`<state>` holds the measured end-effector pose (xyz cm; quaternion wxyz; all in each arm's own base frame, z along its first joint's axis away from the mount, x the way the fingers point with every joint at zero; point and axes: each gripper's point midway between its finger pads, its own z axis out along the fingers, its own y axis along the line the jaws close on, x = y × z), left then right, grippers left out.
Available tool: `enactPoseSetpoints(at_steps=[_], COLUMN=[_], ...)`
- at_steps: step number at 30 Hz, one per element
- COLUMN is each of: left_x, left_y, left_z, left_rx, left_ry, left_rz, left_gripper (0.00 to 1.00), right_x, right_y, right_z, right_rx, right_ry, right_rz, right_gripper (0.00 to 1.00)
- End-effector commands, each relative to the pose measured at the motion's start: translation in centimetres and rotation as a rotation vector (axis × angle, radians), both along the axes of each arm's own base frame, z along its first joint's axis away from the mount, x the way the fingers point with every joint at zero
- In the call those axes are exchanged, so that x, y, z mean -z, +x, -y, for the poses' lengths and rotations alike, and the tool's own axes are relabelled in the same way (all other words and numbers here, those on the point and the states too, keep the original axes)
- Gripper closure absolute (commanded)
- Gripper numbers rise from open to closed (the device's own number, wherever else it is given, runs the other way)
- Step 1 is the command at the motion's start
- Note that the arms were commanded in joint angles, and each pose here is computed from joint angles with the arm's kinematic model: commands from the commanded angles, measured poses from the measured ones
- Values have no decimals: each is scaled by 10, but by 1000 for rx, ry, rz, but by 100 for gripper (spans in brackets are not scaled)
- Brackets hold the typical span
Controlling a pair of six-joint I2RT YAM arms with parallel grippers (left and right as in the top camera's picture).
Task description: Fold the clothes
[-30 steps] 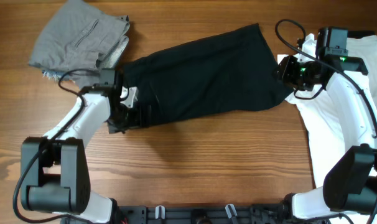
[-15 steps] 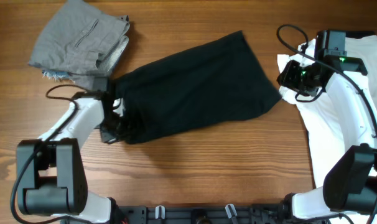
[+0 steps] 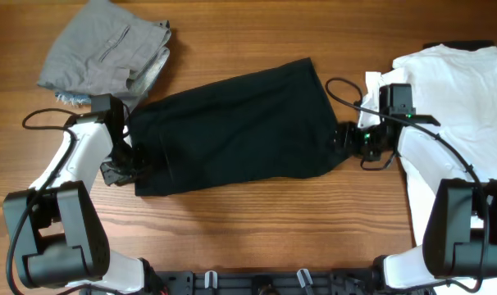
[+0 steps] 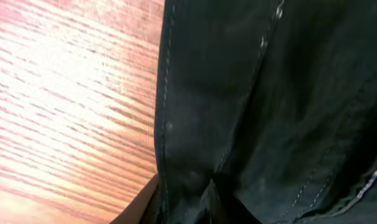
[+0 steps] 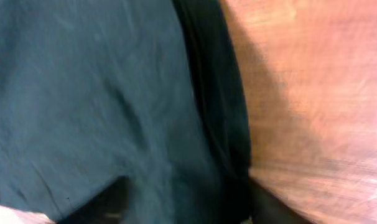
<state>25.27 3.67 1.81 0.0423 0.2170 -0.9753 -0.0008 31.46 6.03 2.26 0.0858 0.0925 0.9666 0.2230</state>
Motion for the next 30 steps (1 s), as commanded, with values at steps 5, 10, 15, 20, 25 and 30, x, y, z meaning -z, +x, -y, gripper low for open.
enactPoseSetpoints(at_steps=[5, 10, 15, 20, 25, 30], left_x=[-8, -26, -37, -36, -36, -23], left_y=[22, 40, 43, 45, 55, 61], left_z=[-9, -10, 11, 12, 19, 24], left_rx=[31, 55, 53, 94, 184, 221], left_ry=[31, 29, -94, -101, -142, -182], left_rz=[81, 124, 132, 142, 193, 191], left_gripper=[76, 39, 12, 0, 0, 8], right_x=[35, 32, 6, -48, -85, -65], right_y=[-60, -55, -31, 11, 21, 16], right_z=[75, 76, 86, 55, 3, -23], right_rx=[441, 450, 456, 215, -2, -82], right_ry=[-364, -350, -328, -139, 112, 113], right_rz=[-331, -321, -261, -4, 164, 142], right_gripper=[96, 37, 31, 35, 59, 71])
